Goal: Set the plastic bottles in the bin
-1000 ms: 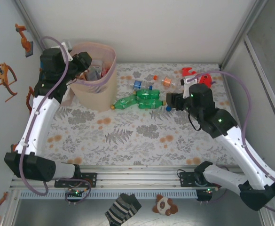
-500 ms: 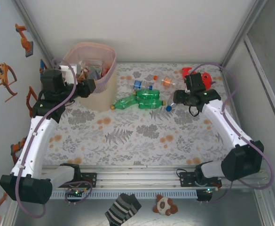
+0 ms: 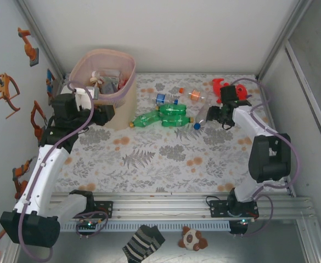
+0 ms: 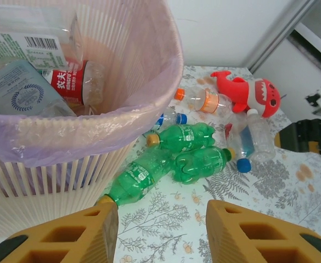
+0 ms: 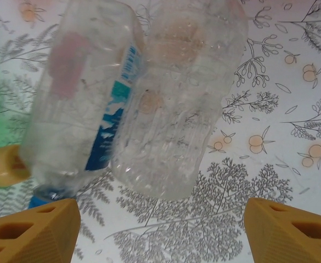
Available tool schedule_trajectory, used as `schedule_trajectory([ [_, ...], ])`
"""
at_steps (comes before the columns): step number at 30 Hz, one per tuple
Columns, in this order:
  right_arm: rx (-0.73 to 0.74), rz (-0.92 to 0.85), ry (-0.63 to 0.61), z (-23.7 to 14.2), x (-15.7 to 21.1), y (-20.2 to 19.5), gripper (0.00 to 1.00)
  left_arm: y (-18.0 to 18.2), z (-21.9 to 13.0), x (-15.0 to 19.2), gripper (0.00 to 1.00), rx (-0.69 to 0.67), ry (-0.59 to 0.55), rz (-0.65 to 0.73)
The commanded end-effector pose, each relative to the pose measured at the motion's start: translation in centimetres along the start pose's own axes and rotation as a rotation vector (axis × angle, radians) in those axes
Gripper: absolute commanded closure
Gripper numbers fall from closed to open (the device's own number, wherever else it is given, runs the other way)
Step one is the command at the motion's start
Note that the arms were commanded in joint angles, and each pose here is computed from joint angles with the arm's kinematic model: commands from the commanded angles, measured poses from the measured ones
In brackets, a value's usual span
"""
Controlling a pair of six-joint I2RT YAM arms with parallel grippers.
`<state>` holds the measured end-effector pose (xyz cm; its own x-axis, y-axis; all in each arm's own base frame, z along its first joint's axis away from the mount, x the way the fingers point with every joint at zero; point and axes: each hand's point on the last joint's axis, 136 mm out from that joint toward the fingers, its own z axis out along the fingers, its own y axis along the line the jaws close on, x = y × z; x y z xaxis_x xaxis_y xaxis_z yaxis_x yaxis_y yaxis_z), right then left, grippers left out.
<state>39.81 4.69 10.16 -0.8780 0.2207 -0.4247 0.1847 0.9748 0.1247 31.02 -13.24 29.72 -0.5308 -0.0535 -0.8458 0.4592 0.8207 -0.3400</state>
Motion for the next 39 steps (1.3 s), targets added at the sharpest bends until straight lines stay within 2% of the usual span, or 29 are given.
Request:
schedule_trajectory([
  [1,-0.030,0.052,-0.027,0.8,-1.8,0.1,0.22,-0.8,-0.5,-0.4,0.54,0.036,-0.025,0.037],
  [11,-0.026,0.099,0.014,4.7,-2.2,-0.9,0.23,-1.2,-1.0,-0.7,0.54,0.044,-0.040,0.030],
  [23,-0.021,0.113,0.045,6.9,-1.7,-1.7,0.28,-0.9,-0.5,-1.4,0.54,0.041,-0.059,-0.013],
  [32,-0.022,0.092,0.010,5.2,-1.6,-1.9,0.39,-0.9,-0.1,-1.9,0.54,0.046,-0.075,-0.052],
  [39,-0.051,0.077,-0.043,1.3,-1.0,-1.8,0.43,-1.7,-0.2,-3.3,0.53,0.088,-0.120,-0.107],
])
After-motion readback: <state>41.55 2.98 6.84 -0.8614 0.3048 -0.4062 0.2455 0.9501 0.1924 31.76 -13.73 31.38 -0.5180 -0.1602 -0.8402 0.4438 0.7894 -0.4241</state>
